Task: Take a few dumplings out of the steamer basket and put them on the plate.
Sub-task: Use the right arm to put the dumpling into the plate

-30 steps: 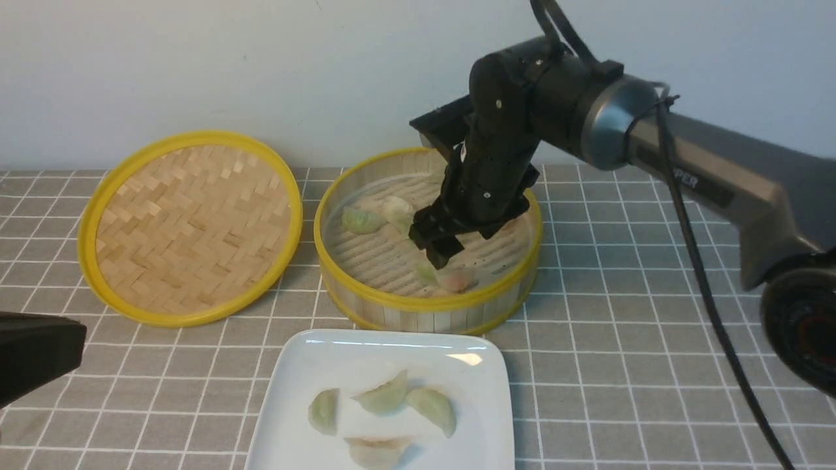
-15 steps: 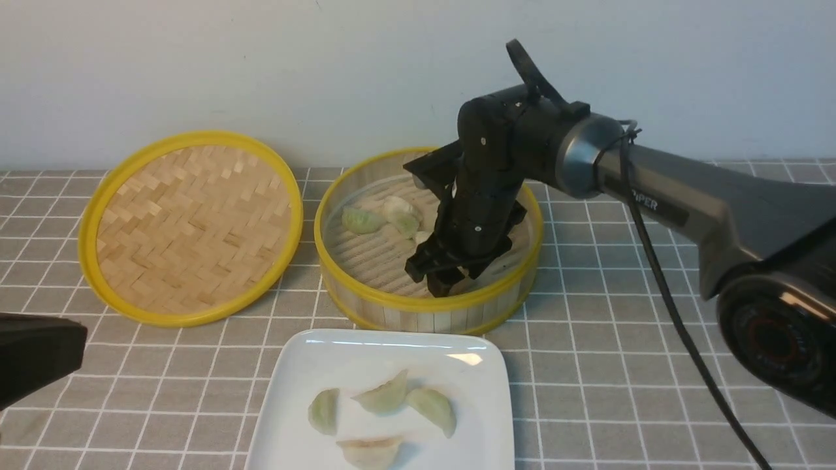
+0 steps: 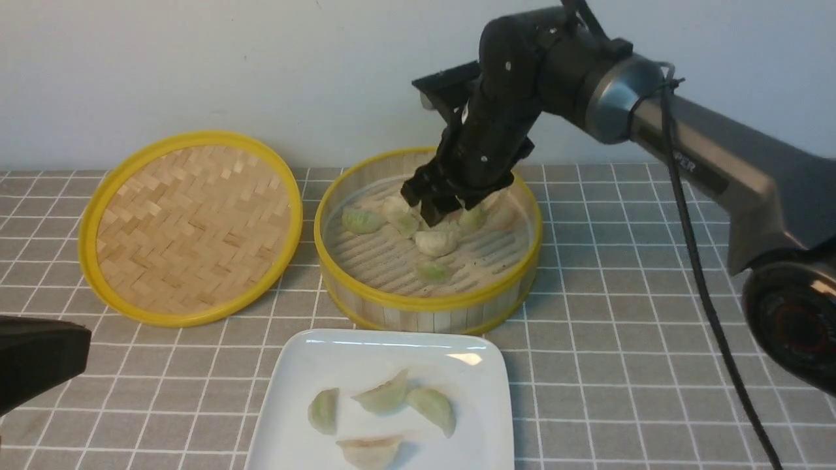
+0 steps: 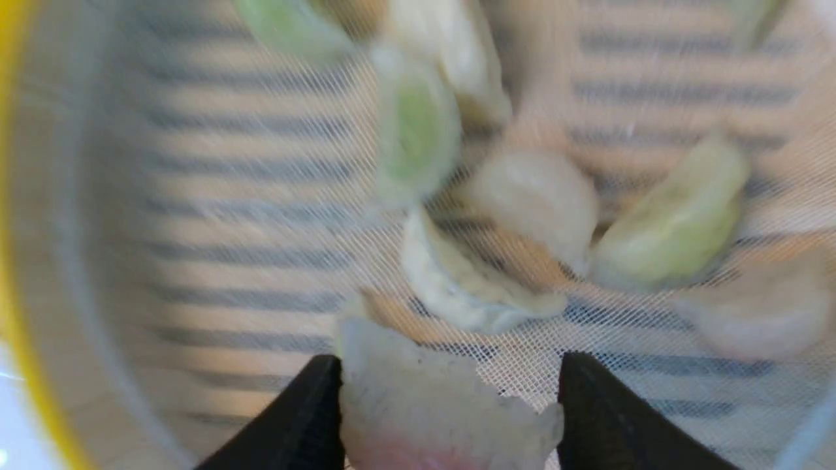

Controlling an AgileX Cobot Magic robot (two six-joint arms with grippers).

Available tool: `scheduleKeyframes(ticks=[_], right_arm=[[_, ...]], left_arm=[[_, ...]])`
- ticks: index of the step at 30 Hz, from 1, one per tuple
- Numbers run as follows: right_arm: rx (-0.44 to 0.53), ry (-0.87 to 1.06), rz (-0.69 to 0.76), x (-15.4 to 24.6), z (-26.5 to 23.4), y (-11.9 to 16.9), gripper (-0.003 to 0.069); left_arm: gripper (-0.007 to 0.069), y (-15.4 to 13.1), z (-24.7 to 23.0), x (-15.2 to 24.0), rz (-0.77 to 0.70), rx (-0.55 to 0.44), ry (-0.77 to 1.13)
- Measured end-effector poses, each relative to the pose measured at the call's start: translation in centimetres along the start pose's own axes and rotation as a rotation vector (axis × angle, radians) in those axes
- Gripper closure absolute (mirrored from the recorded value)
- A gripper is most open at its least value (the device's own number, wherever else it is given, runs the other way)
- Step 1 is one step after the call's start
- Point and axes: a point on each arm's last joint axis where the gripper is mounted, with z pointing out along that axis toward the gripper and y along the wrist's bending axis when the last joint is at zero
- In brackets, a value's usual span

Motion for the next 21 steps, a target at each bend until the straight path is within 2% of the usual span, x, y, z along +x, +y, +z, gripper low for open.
scheduleKeyframes(ticks=[5,11,15,21], right_arm=[[-0.025,-0.081,0.007,-0.1,-6.0,0.8,0.0280],[-0.102,-0.040,-0.012,4.0,-10.9,3.7,0.0280],[-0.158,0.082,-0.035,8.0,-10.5,6.2,0.0281],[-0.171,0.299,-0.078,13.2,-6.1,9.2,0.0281]], left_arm=[[0.0630,0.0,0.0,0.0,0.000,0.000,0.000],[0.0630,0.0,0.0,0.0,-0.001,0.002,-0.001],[0.0630,0.0,0.0,0.0,-0.001,0.002,-0.002],[0.0630,0.0,0.0,0.0,0.003,0.002,-0.003]])
